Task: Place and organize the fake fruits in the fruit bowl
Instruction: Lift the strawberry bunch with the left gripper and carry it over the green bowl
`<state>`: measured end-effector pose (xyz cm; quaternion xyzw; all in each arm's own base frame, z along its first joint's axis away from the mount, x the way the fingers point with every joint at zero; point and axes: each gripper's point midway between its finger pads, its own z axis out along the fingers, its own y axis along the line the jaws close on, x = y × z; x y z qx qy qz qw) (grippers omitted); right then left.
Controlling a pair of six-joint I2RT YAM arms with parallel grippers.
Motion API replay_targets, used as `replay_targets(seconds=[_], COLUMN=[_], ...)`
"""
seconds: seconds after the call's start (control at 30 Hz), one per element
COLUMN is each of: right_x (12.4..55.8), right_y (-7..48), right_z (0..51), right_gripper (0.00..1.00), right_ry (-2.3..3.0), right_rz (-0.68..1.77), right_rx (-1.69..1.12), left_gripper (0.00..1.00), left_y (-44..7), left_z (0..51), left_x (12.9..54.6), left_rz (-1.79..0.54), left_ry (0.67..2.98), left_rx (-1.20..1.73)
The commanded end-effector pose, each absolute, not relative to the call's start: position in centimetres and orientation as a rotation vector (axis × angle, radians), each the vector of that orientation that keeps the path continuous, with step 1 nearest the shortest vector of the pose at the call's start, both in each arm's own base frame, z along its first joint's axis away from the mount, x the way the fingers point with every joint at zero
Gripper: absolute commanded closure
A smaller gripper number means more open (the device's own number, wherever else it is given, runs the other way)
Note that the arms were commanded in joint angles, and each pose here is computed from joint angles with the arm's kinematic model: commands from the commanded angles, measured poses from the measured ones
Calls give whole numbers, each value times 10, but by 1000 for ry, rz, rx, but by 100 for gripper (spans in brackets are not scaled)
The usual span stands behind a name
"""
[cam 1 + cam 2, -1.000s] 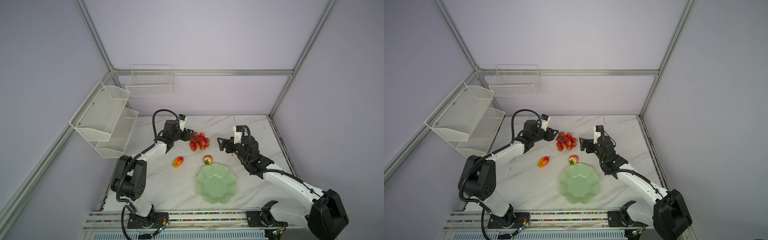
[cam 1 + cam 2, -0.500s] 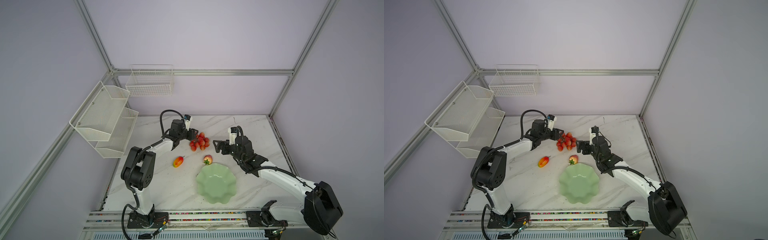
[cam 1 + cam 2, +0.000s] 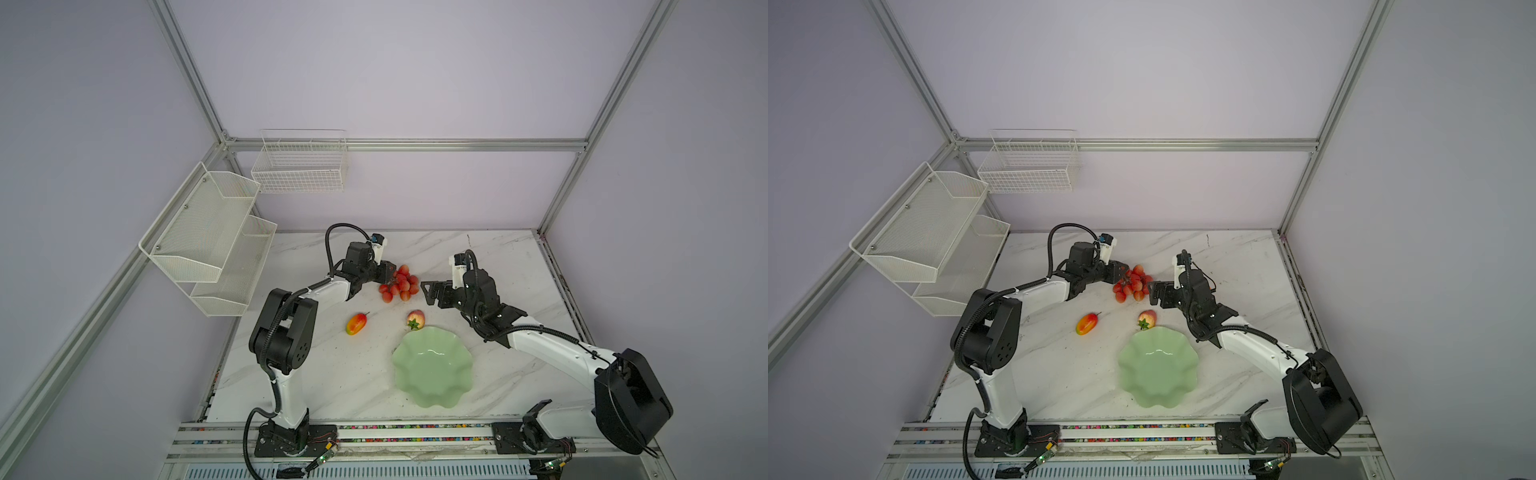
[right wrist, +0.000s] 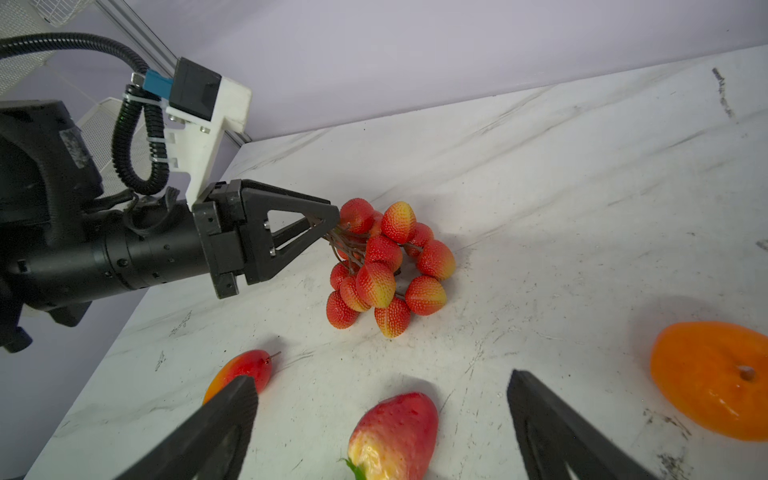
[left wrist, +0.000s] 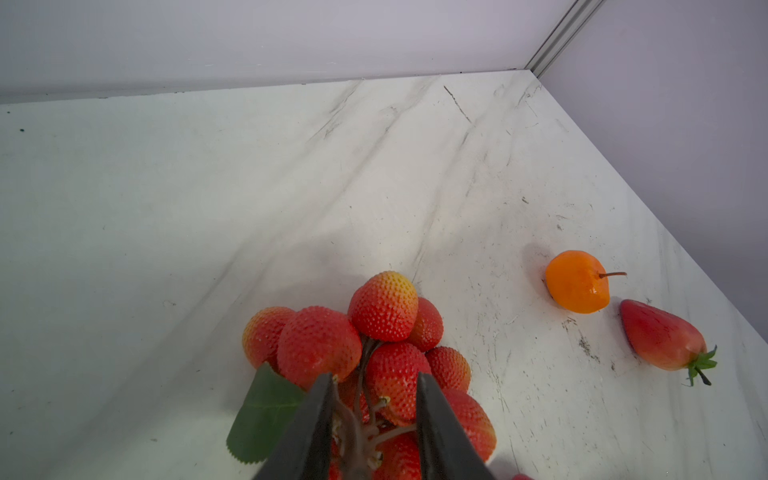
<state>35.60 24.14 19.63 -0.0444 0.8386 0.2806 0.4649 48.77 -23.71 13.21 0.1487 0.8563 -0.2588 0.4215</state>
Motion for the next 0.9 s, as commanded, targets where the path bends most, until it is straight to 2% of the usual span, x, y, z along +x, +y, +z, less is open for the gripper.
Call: replay_targets(seconds=[0.0,0.23,0.47,0.63,0.87], right_x=[357,356,353,346,318], right_y=[243,244,238,231,208], right_z=[206,205,213,224,233], right_gripper=[3,3,3,3,3], right_ry=[2028,2033,2013,1990,2000], right_rz=[703,709,701,710,703], right_rx=[-106,-103,-92,-60,-29], left_gripper=[71,99,100,100,100], left_y=[-249,-250,-246,-233,-226], left_z=[166,167,194,240,296], left_x=[505,506,513,514,477], left_rz=[-677,-678,-621,-531,-547], left_ry=[2059,2054,1984,1893,1819], left_rx=[392,403,424,400,379])
